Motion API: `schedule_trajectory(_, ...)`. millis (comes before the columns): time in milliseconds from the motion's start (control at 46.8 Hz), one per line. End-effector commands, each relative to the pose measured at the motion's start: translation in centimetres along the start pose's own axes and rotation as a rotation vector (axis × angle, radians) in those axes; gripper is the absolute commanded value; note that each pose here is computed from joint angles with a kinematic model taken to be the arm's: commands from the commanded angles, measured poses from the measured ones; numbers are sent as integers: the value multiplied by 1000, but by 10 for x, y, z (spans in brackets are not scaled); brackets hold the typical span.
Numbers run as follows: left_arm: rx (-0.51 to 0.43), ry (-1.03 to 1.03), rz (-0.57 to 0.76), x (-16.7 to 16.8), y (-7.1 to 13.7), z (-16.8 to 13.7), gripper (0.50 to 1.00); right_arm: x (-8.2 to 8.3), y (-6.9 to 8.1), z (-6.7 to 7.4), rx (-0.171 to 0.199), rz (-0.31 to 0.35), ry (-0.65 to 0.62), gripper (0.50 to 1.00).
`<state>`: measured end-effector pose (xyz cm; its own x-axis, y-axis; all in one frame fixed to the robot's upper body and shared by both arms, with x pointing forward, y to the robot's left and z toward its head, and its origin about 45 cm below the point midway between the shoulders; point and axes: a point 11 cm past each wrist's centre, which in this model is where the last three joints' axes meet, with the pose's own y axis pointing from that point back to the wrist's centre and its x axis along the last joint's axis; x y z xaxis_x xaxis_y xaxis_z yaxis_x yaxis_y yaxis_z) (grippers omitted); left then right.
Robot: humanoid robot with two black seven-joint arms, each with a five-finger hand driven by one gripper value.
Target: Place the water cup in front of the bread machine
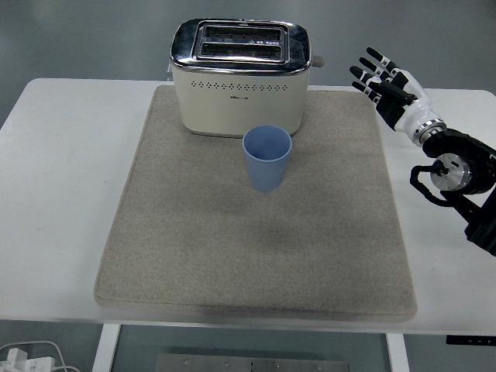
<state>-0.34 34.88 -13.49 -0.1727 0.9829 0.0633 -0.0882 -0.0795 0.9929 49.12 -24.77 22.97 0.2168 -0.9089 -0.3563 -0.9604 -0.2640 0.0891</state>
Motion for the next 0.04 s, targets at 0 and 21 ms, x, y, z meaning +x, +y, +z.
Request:
schedule_trajectory(0,0,0,-1,0,0,0,1000,2,0,0,1,7,1,928)
schedule_trajectory(21,0,0,-1,0,0,0,1000,3,0,0,1,9,2,928)
